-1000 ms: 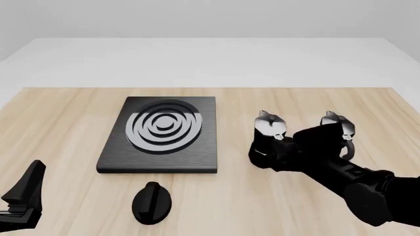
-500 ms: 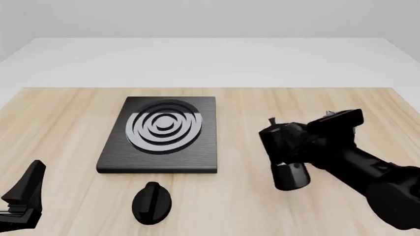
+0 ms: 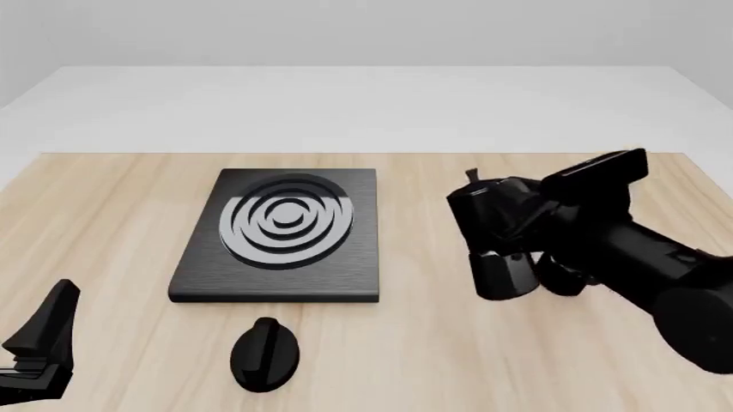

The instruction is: Put both moka pots on the stove.

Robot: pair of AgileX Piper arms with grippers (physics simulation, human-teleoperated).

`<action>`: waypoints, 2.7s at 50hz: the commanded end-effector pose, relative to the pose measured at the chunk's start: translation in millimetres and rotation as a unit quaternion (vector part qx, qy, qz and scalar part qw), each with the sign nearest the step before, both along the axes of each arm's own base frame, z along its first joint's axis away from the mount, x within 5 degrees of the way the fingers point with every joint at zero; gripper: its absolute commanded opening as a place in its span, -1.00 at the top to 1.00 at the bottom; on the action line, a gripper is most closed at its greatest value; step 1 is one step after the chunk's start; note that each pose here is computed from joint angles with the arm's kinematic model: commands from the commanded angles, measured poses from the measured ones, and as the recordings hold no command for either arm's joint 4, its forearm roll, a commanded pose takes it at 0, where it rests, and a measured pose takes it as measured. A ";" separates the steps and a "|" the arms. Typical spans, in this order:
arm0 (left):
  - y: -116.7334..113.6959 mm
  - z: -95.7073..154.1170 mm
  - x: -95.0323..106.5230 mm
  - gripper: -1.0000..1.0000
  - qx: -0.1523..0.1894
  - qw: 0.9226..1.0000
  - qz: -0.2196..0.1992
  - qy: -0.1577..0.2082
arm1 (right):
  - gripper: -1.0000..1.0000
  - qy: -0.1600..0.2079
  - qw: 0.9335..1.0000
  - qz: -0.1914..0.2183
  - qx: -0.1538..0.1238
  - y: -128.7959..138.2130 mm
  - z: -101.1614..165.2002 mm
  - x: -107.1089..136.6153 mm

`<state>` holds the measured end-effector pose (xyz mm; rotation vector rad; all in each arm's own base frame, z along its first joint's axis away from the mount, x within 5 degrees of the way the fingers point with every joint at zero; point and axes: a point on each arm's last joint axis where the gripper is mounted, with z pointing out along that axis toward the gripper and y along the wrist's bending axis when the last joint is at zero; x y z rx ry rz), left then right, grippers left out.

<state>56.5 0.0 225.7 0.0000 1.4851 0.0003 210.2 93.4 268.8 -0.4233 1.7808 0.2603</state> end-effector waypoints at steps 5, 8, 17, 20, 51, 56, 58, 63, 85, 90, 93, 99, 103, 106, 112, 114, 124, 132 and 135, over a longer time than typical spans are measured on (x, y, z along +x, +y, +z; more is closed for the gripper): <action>0.0 0.0 0.0 -1.00 0.000 1.000 0.000 0.000 | 1.00 -0.084 0.996 0.022 0.004 22.5 67.1 29.1; 0.0 0.0 0.0 -1.00 0.000 1.000 0.000 0.000 | 1.00 -0.100 0.994 0.038 0.002 35.1 79.1 36.0; 0.0 0.0 0.0 -1.00 0.000 1.000 0.000 0.000 | 1.00 -0.120 0.990 0.073 0.000 69.1 98.0 56.2; 0.0 0.0 0.0 -1.00 0.000 1.000 0.000 0.000 | 1.00 -0.118 0.990 0.076 0.003 78.9 102.4 66.8; 0.0 0.0 0.0 -1.00 0.000 1.000 0.000 0.000 | 1.00 -0.107 0.983 0.148 -0.005 199.4 97.3 139.3; 0.0 0.0 0.0 -1.00 0.000 1.000 0.000 0.000 | 1.00 -0.098 0.983 0.152 -0.009 213.1 87.7 151.5; 0.0 0.0 0.0 -1.00 0.000 1.000 0.000 0.000 | 1.00 -0.094 0.984 0.153 -0.011 218.4 83.4 156.7; 0.0 0.0 0.0 -1.00 0.000 1.000 0.000 0.000 | 1.00 -0.089 0.983 0.158 -0.014 229.2 77.6 162.3; 0.0 0.0 0.0 -1.00 0.000 1.000 0.000 0.000 | 1.00 -0.064 0.982 0.171 -0.039 268.9 43.6 192.0; 0.0 0.0 0.0 -1.00 0.000 1.000 0.000 0.000 | 1.00 -0.062 0.982 0.173 -0.039 276.0 42.2 196.7; 0.0 0.0 0.0 -1.00 0.000 1.000 0.000 0.000 | 1.00 -0.062 0.982 0.175 -0.040 278.7 42.4 197.6; 0.0 0.0 0.0 -1.00 0.000 1.000 0.000 0.000 | 1.00 -0.062 0.982 0.174 -0.040 283.9 42.4 204.8; 0.0 0.0 0.0 -1.00 0.000 1.000 0.000 0.000 | 1.00 -0.060 0.982 0.173 -0.040 286.4 40.7 208.3; 0.0 0.0 0.0 -1.00 0.000 1.000 0.000 0.000 | 1.00 -0.058 0.982 0.173 -0.041 288.5 36.9 212.2; 0.0 0.0 0.0 -1.00 0.000 1.000 0.000 0.000 | 1.00 -0.055 0.983 0.172 -0.046 291.1 29.0 217.7; 0.0 0.0 0.0 -1.00 0.000 1.000 0.000 0.000 | 1.00 -0.052 0.983 0.170 -0.045 291.3 27.9 220.1; 0.0 0.0 0.0 -1.00 0.000 1.000 0.000 0.000 | 1.00 -0.043 0.985 0.163 -0.043 290.7 22.6 230.9; 0.0 0.0 0.0 -1.00 0.000 1.000 0.000 0.000 | 1.00 -0.037 0.986 0.159 -0.045 289.2 16.0 235.2; 0.0 0.0 0.0 -1.00 0.000 1.000 0.000 0.000 | 1.00 -0.035 0.986 0.157 -0.046 288.1 13.8 238.0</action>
